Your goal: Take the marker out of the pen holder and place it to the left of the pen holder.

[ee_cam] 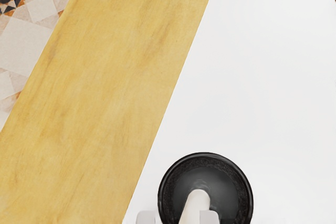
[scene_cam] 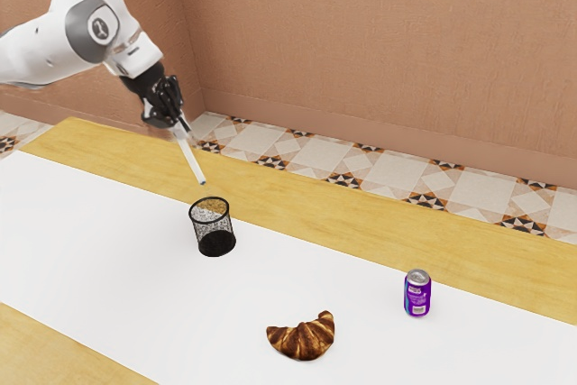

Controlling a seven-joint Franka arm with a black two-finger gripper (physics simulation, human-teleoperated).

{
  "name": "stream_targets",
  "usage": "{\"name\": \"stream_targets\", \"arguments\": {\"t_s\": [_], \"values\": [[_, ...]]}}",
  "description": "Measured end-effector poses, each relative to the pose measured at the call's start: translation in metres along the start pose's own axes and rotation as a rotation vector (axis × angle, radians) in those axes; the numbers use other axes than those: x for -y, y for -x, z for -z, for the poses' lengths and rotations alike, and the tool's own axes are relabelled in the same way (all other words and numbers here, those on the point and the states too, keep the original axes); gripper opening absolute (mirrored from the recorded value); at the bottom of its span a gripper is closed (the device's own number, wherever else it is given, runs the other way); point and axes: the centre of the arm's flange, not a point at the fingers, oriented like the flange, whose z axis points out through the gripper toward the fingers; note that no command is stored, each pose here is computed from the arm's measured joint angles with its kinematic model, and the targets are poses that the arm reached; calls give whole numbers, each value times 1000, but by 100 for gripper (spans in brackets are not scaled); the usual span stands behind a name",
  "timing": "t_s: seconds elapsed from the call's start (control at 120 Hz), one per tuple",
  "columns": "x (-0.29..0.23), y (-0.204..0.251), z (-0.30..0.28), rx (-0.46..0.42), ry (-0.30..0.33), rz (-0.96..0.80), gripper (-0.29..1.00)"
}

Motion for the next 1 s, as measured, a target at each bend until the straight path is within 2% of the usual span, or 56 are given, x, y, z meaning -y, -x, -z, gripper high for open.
{"name": "stream_targets", "arguments": {"t_s": [0.092, 0.167, 0.267, 0.433, 0.608, 0.775, 0.875, 1.0], "values": [[5, -5, 39, 63, -10, -37, -7], [4, 4, 45, 112, 31, -24, -8], [7, 32, 20, 196, 132, 37, -8], [37, 62, -18, 327, 262, 146, -8], [56, 101, -63, 533, 476, 360, -7], [38, 134, -101, 718, 688, 603, -7], [44, 141, -126, 840, 729, 705, -7], [48, 159, -158, 917, 767, 801, -6]]}}
